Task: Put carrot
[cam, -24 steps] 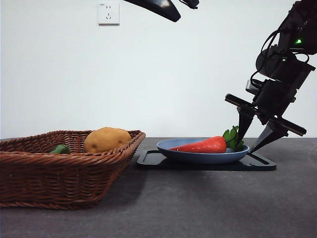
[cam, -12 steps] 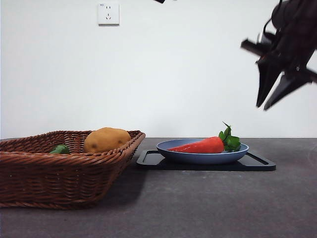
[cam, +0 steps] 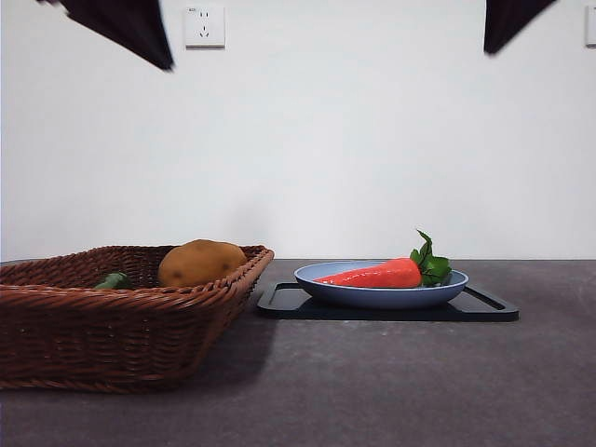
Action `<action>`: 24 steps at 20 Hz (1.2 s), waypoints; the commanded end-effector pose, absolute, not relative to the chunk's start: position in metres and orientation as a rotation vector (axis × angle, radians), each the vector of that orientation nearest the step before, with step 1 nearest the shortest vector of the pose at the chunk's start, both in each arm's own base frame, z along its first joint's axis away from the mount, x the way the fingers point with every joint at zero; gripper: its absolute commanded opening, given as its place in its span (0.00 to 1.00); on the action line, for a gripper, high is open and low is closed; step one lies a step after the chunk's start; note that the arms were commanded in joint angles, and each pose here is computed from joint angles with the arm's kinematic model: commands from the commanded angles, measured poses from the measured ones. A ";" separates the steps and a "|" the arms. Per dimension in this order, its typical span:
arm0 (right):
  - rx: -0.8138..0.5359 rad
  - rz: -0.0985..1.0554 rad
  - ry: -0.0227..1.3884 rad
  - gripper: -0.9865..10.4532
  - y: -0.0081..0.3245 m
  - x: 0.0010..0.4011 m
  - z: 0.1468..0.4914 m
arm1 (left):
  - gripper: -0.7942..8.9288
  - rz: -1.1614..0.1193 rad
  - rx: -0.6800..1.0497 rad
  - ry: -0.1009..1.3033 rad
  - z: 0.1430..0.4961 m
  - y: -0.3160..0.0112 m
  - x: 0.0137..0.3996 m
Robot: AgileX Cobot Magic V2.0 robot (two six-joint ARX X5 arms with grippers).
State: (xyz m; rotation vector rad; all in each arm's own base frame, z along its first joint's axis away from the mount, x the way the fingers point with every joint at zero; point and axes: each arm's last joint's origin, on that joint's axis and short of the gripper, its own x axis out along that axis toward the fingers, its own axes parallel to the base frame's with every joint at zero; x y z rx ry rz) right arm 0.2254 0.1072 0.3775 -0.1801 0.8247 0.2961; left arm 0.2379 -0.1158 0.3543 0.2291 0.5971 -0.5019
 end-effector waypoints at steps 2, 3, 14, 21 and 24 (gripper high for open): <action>-0.169 0.312 0.712 0.09 0.109 0.207 0.378 | 0.09 -0.468 0.198 0.528 0.364 -0.092 0.219; -0.164 0.310 0.669 0.09 0.108 0.202 0.374 | 0.09 -0.455 0.192 0.511 0.363 -0.086 0.210; 0.003 0.353 0.318 0.09 0.085 0.151 0.249 | 0.09 -0.423 0.057 0.392 0.272 -0.051 0.128; 0.020 0.341 0.341 0.09 0.084 0.152 0.243 | 0.09 -0.417 0.060 0.400 0.270 -0.052 0.130; 0.020 0.341 0.341 0.09 0.084 0.152 0.243 | 0.09 -0.418 0.060 0.401 0.269 -0.052 0.130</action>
